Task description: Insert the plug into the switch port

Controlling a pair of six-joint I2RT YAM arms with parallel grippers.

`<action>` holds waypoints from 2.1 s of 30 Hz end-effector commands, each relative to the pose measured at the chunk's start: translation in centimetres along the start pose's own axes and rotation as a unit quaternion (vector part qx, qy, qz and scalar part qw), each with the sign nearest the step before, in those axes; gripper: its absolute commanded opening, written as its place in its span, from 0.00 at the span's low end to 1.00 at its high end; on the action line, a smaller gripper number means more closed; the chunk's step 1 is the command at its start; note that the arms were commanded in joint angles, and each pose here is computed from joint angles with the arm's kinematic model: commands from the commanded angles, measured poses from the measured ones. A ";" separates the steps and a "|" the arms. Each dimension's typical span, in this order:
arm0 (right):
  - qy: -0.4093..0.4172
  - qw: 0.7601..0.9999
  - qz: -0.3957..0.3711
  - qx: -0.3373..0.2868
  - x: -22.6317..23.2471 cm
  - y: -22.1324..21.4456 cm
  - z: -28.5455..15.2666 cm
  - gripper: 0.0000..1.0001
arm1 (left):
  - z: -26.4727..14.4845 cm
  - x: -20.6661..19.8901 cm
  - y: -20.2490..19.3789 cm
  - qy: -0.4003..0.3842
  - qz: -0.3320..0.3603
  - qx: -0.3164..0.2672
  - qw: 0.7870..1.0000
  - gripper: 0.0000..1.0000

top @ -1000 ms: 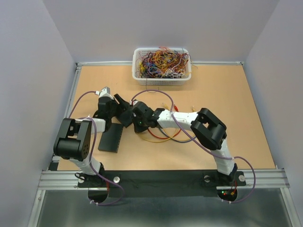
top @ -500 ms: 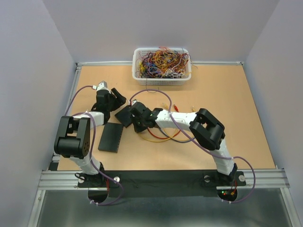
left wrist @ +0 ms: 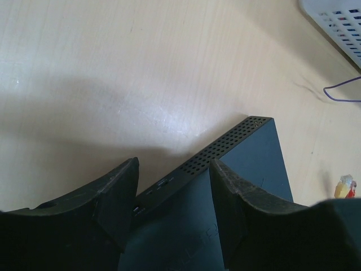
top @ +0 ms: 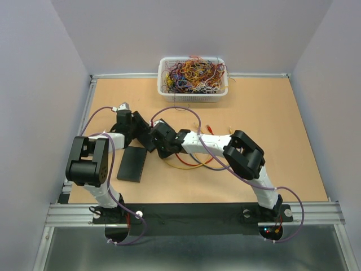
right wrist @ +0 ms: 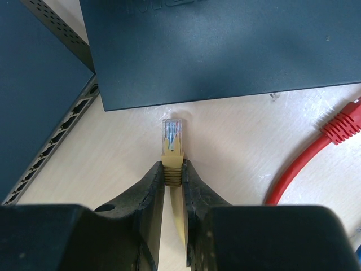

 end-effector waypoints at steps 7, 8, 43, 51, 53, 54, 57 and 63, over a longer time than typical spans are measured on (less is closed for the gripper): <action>-0.005 1.000 -0.011 -0.018 1.1 1.2 0.3 0.01 | -0.9 -0.5 -0.5 -0.012 0.008 -0.005 1.000 0.62; -0.004 1.000 -0.011 -0.019 1.2 1.3 0.2 0.01 | -0.9 -0.5 -0.5 -0.012 0.010 -0.005 1.000 0.62; -0.030 0.998 -0.014 -0.062 2.9 4.8 -0.1 0.01 | -1.1 -1.1 -0.8 0.003 0.034 -0.008 0.999 0.61; -0.031 0.997 -0.016 -0.068 3.1 5.4 -0.4 0.01 | -1.0 -1.2 -0.8 0.007 0.037 -0.009 0.999 0.61; -0.029 0.997 -0.012 -0.065 3.2 5.3 -0.1 0.00 | -1.0 -1.2 -0.9 0.007 0.038 -0.008 0.999 0.61; -0.031 0.997 -0.012 -0.064 3.1 5.1 0.0 0.00 | -1.0 -1.2 -0.9 0.006 0.040 -0.008 0.999 0.61; -0.032 0.998 -0.012 -0.061 3.1 4.9 0.4 0.00 | -1.1 -1.4 -1.0 0.000 0.044 -0.007 0.999 0.61; -0.040 0.997 -0.017 -0.071 2.9 5.3 0.5 0.00 | -1.3 -2.1 -1.0 -0.022 0.056 -0.010 0.998 0.61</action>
Point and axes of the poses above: each gripper's point midway between its finger pads, its own z axis out along the fingers, its own x axis along the line the jaws close on, y = z × x, the point moved 4 cm from there along -z, back along the fingers, and after that the axes turned 13 degrees about z, right-handed, at the moved point
